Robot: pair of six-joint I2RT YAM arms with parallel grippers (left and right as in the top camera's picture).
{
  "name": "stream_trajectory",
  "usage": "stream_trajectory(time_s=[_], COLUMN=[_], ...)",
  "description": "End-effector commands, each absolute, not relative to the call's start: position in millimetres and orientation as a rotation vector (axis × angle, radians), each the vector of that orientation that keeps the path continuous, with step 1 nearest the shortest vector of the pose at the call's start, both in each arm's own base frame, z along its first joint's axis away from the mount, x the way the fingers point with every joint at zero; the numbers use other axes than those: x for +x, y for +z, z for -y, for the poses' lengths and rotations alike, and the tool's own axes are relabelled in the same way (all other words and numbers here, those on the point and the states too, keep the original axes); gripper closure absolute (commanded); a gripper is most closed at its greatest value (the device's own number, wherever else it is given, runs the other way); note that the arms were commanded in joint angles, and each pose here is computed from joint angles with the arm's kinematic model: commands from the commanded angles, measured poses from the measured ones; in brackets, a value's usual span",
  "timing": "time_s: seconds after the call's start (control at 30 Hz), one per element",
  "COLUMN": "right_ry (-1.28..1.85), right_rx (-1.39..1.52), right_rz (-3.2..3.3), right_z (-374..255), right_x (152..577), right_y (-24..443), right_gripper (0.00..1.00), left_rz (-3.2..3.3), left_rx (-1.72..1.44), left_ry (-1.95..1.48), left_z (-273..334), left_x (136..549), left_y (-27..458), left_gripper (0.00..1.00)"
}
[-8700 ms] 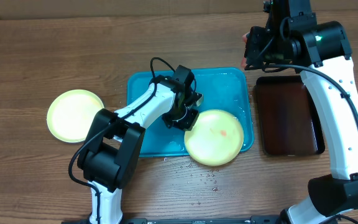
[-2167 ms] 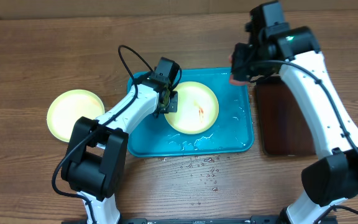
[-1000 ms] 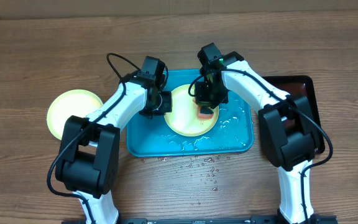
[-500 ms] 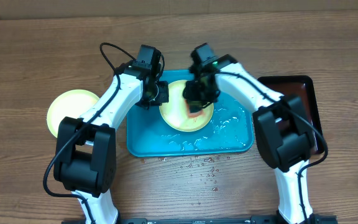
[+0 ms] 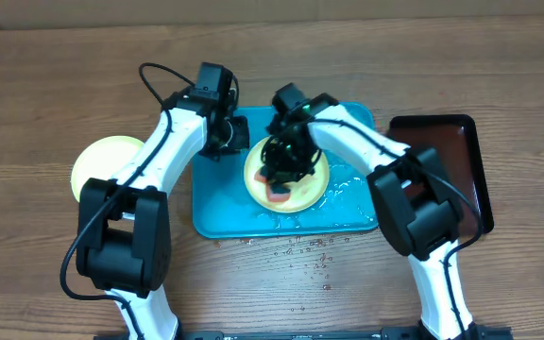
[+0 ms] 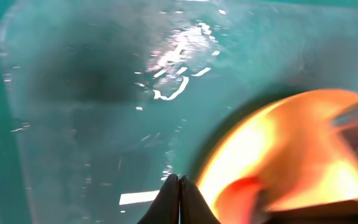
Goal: Clean dirty plates on tray and stack at the side
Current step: 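Scrub the yellow plate with the sponge while left gripper holds it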
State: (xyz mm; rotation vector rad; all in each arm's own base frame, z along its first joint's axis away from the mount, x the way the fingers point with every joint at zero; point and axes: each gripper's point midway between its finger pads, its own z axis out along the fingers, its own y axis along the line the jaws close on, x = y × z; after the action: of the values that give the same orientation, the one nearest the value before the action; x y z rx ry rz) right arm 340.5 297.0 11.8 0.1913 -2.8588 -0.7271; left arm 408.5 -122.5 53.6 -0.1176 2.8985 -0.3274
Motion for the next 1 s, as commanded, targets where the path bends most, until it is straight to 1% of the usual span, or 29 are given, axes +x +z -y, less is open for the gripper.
stream_trajectory(time_s=[0.0, 0.1, 0.23, 0.33, 0.4, 0.47, 0.57, 0.7, 0.97], right_ry=[-0.627, -0.613, -0.634, -0.648, -0.656, -0.66, -0.659, -0.66, -0.663], right_rx=[0.084, 0.038, 0.034, 0.014, 0.006, 0.021, 0.031, 0.031, 0.059], right_rz=[2.904, 2.924, 2.945, 2.955, 2.961, 2.964, 2.962, 2.962, 2.964], right_z=[-263.6, -251.3, -252.6, -259.9, -264.0, -267.6, -270.0, -270.1, -277.3], right_x=[358.1, 367.2, 374.0, 375.9, 376.7, 375.9, 374.1, 374.1, 370.8], right_y=[-2.1, -2.5, -2.4, -2.1, -1.9, -1.8, -1.8, -1.8, -1.7], right_gripper=[0.96, 0.96, 0.96, 0.96, 0.96, 0.96, 0.96, 0.96, 0.96], left_rz=[-2.883, -2.93, -2.978, -2.988, -2.982, -2.964, -2.93, -2.904, -2.882], left_rx=[-0.095, -0.094, -0.067, -0.06, -0.052, -0.039, -0.023, -0.025, -0.092], left_ry=[-0.349, -0.354, -0.433, -0.504, -0.567, -0.652, -0.737, -0.745, -0.742], left_z=[122.6, 122.5, 130.1, 136.6, 142.6, 151.0, 159.8, 161.7, 162.3], left_x=[410.5, 399.2, 384.5, 376.3, 372.0, 368.6, 368.7, 374.3, 381.8], left_y=[65.7, 62.7, 56.0, 44.3, 36.0, 29.9, 26.7, 28.0, 29.4], left_gripper=[0.96, 0.96, 0.96, 0.85, 0.83, 0.82, 0.81, 0.78, 0.79])
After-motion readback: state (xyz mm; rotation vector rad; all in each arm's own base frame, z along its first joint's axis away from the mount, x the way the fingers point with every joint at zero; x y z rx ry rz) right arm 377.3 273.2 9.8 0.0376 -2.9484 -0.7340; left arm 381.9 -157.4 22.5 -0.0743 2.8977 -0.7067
